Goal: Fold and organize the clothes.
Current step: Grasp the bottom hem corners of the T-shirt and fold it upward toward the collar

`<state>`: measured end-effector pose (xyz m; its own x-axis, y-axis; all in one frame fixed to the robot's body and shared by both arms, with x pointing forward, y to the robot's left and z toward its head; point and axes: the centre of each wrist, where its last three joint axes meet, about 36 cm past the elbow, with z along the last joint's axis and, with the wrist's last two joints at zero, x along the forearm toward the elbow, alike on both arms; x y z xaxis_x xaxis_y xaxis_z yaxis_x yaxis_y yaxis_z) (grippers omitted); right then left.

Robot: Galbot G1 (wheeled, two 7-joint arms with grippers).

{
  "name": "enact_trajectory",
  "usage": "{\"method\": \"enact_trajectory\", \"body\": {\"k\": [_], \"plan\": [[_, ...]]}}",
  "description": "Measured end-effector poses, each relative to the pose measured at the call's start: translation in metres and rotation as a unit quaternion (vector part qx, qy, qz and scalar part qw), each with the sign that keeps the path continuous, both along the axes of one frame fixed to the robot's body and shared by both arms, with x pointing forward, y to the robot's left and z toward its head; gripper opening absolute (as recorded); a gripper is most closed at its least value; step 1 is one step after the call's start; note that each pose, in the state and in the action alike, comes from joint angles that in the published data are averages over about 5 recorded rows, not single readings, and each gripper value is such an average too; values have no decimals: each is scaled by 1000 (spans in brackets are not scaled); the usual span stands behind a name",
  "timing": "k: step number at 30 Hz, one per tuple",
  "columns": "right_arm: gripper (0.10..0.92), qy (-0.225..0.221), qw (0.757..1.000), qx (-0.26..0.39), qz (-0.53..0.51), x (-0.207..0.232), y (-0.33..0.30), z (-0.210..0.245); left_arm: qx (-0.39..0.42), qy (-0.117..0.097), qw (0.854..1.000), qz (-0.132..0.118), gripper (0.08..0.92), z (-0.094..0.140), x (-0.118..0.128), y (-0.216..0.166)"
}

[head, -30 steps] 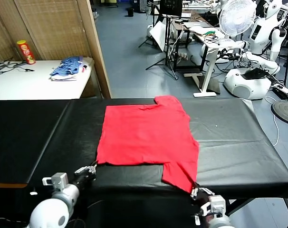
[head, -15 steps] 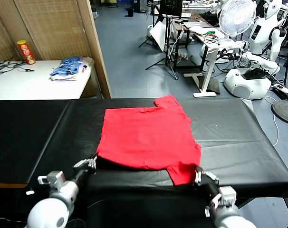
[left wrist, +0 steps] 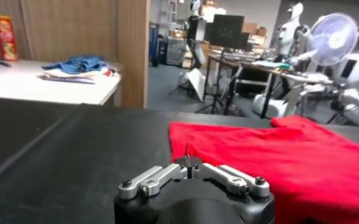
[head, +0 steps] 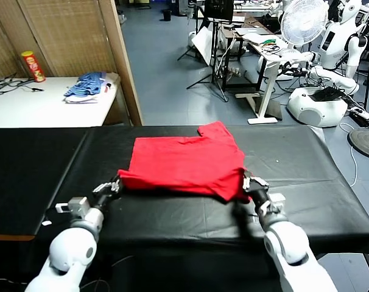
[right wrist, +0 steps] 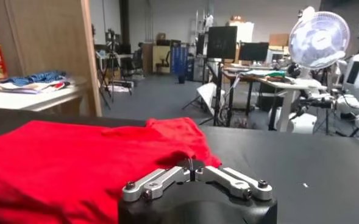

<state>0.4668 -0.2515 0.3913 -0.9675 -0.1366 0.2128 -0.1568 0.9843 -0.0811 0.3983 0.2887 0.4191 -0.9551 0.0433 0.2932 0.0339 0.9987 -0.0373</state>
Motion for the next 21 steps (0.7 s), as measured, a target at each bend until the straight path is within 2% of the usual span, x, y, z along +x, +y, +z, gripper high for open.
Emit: {"method": "enact_trajectory", "body": {"k": [5,8,10,12,16,19,21], "plan": [[145,39,999,26,17,9,-2,-4,16,11,1000,-6,125,-9,13,-3],[262,62,997,35,24,3,-7,1,21,17,1000,-8,130,-12,17,-3],[379,67,997,31,27,-6,-10,7,23,19,1000,-8,158,-13,17,-3],[479,67,997,24,28,-17,-14,13,25,22,999,-9,235,-14,16,-3],[698,65,997,11,30,-39,-22,18,26,27,999,-11,452,-15,10,-2],[781,69,997,3,29,-53,-26,15,21,33,999,-15,619,-14,3,-2],[793,74,997,0,29,-60,-27,11,11,40,999,-18,719,-14,-2,-2]]}}
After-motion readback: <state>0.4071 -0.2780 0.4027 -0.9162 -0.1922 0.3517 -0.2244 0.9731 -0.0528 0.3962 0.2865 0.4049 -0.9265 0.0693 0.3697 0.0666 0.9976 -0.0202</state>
